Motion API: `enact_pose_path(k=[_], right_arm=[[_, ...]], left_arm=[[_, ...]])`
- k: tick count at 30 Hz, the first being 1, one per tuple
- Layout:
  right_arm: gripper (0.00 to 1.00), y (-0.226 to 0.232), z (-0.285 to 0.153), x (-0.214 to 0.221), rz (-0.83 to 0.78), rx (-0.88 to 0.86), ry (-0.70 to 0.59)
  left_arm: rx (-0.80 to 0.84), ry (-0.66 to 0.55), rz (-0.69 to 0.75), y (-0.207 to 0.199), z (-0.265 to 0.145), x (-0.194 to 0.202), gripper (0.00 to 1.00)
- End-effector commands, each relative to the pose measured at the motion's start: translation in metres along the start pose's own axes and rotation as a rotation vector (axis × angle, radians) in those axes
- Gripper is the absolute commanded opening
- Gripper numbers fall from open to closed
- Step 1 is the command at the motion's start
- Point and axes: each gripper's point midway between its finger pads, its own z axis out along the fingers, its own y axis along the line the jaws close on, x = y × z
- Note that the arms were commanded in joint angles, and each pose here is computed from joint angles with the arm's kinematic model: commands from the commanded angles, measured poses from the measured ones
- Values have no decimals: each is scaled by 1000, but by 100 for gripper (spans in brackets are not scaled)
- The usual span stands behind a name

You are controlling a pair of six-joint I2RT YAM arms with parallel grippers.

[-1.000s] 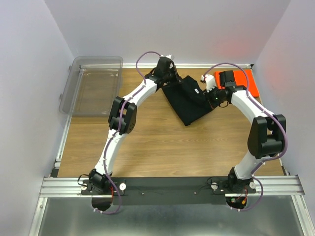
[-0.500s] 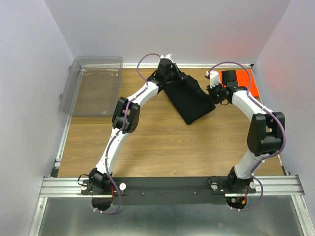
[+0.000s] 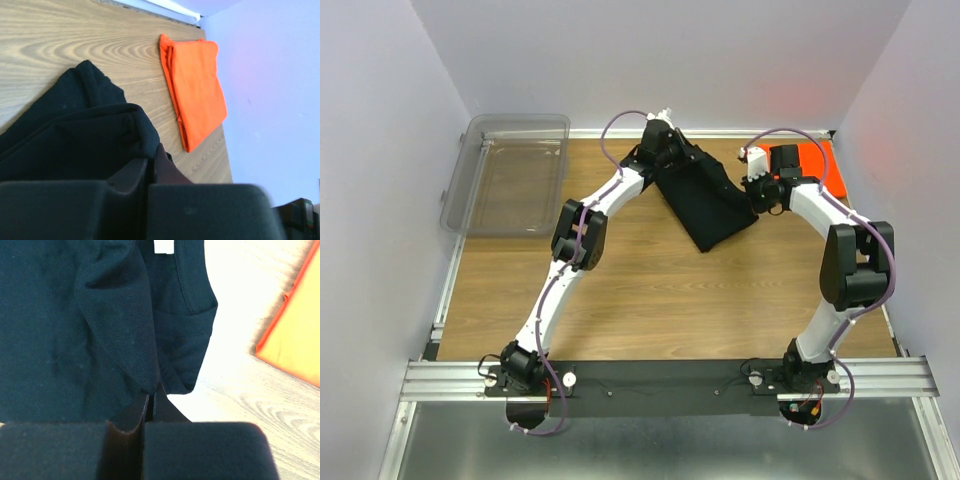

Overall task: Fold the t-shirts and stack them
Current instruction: Fold the tshirt

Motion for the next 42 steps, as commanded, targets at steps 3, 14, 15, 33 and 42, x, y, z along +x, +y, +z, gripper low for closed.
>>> enact_pose_path(k=[3, 14, 15, 33, 42], right_arm=[[8, -19, 12, 8, 38, 66, 25], [59, -57, -24, -34, 117, 228, -145], [59, -56, -28, -38, 117, 222, -160], [15, 48, 82, -129, 356, -599, -200], [19, 3, 160, -128, 621, -180, -132]], left_arm=[[142, -21, 66, -30, 0, -14, 49], [17, -338, 352, -87, -112, -149, 74], [4, -329, 361, -85, -120, -147, 74], [31, 155, 315, 2, -98, 48, 46], [9, 225, 277, 32, -82, 79, 46]])
